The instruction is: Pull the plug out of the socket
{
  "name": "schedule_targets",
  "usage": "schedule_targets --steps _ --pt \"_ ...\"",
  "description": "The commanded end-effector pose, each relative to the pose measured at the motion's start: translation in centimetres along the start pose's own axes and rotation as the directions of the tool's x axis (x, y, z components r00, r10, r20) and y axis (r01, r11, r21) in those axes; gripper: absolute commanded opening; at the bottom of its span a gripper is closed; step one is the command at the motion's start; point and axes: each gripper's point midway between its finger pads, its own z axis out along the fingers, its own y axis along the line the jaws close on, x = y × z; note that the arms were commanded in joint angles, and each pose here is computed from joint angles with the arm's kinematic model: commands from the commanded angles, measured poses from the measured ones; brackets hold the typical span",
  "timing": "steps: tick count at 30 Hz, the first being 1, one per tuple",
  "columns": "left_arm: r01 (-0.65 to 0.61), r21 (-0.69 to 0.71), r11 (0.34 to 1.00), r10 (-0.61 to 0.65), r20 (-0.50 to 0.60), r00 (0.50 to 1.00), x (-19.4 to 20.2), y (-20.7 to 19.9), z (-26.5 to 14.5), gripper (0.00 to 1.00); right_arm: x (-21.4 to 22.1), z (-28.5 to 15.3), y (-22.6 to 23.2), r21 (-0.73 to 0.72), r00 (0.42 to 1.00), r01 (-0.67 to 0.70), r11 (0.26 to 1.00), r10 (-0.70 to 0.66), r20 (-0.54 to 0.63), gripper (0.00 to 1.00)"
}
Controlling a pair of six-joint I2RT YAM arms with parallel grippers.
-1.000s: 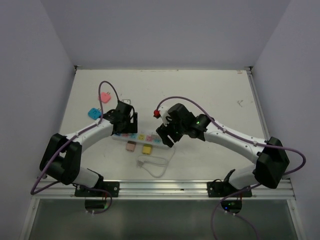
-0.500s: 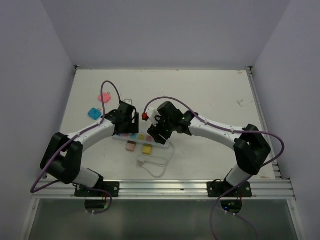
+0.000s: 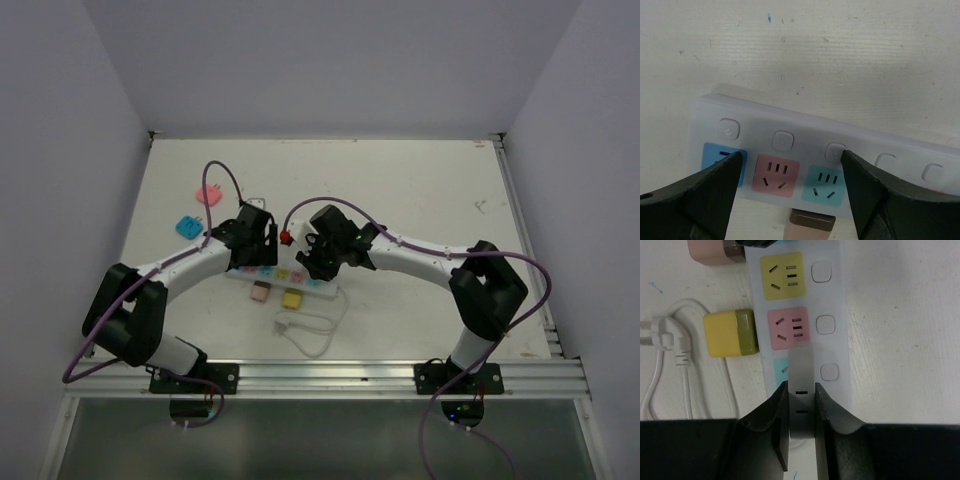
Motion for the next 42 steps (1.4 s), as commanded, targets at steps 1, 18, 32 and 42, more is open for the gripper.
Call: schedule_targets --steps 1,18,32,42 --pt "0.033 -0.061 0.998 -0.042 -0.144 0.989 4.7 1.1 1.7 0.83 -3.6 -0.5 0.6 -0.034 0.991 0.035 0.999 -0.03 0.129 0.0" --pt "0.028 -0.115 0.993 -0.048 -0.18 0.982 6.4 1.7 2.0 0.81 -7.3 -3.1 0.1 0.035 0.946 0.03 0.999 -0.039 0.322 0.0" --pt "0.067 0.005 0.998 -0.066 -0.085 0.994 1.5 -0.6 -2.0 0.91 -4.7 -0.7 0.1 0.018 0.966 -0.004 1.0 -0.001 0.258 0.0" --pt "0.03 0.016 0.999 -0.028 -0.12 0.992 2.9 -1.2 -1.5 0.9 -4.7 -0.1 0.1 0.014 0.965 -0.018 1.0 0.013 0.263 0.0"
